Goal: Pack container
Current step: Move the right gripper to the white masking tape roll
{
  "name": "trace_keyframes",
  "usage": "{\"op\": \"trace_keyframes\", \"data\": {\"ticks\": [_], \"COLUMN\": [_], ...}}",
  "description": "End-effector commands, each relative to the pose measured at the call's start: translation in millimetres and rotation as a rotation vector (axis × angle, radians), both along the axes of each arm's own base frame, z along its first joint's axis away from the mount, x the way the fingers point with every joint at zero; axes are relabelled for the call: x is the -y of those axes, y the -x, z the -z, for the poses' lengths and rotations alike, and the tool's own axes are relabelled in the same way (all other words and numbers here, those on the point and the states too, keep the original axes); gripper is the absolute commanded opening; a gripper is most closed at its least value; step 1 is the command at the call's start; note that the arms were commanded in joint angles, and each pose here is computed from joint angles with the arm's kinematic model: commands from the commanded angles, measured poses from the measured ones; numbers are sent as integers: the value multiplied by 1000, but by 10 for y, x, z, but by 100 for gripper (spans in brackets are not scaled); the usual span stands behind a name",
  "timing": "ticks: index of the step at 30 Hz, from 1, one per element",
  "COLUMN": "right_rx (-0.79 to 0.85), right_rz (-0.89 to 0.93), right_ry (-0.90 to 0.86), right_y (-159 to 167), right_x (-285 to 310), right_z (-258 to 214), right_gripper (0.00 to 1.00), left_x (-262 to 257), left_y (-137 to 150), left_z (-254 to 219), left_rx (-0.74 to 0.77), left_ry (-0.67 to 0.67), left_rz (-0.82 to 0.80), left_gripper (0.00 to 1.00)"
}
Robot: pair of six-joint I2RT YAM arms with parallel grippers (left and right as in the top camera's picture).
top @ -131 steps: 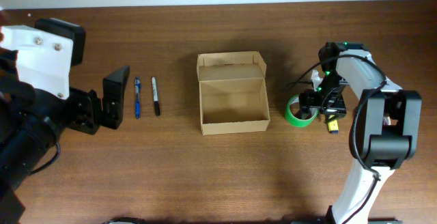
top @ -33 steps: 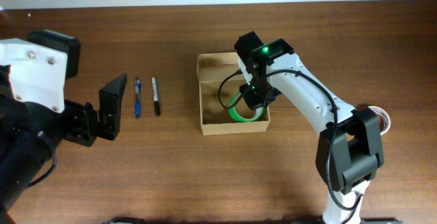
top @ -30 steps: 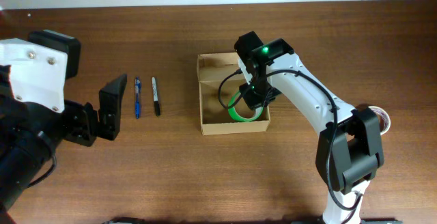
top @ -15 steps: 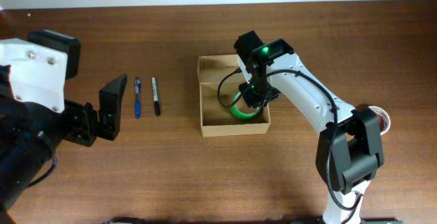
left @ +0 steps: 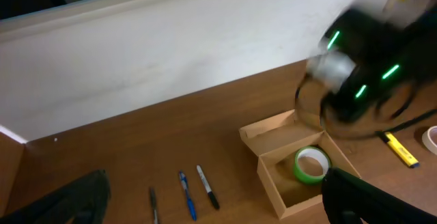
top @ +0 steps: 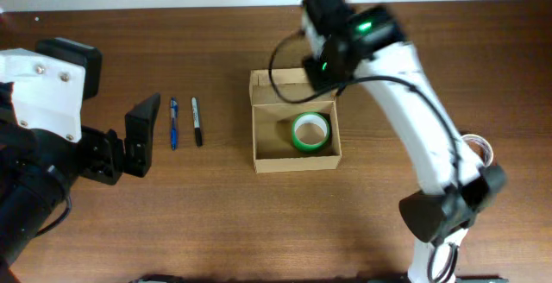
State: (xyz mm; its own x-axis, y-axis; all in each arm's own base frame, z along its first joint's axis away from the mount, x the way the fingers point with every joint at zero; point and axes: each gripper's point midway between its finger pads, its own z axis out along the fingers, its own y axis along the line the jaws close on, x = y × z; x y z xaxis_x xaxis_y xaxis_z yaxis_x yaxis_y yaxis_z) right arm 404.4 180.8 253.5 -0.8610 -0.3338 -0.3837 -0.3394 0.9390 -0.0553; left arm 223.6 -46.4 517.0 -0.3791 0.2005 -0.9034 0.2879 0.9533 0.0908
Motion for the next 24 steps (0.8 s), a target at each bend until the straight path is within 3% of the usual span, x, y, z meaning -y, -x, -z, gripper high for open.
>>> {"op": "trace_keyframes", "data": {"ticks": [1, 3, 12, 18, 24], "right_rx": [228, 194, -44, -283, -491], "right_rz": [118, 213, 590, 783, 914], "right_ry": [27, 51, 2, 105, 40], "right_y": [-11, 43, 149, 573, 974], "right_x": [481, 872, 2264, 3117, 3409], "right_z": [-865, -890, -379, 267, 994], "right_gripper": [56, 63, 70, 71, 72], "left_x": [-56, -90, -186, -254, -255], "left_y": [15, 11, -32, -48, -48], "left_z": [-8, -1, -64, -82, -81], "left_rx": [10, 8, 39, 48, 48], "left_ry": [-27, -35, -55, -70, -71], "left_rz": [-24, -42, -96, -133, -134], "left_gripper": [99, 99, 99, 99, 99]}}
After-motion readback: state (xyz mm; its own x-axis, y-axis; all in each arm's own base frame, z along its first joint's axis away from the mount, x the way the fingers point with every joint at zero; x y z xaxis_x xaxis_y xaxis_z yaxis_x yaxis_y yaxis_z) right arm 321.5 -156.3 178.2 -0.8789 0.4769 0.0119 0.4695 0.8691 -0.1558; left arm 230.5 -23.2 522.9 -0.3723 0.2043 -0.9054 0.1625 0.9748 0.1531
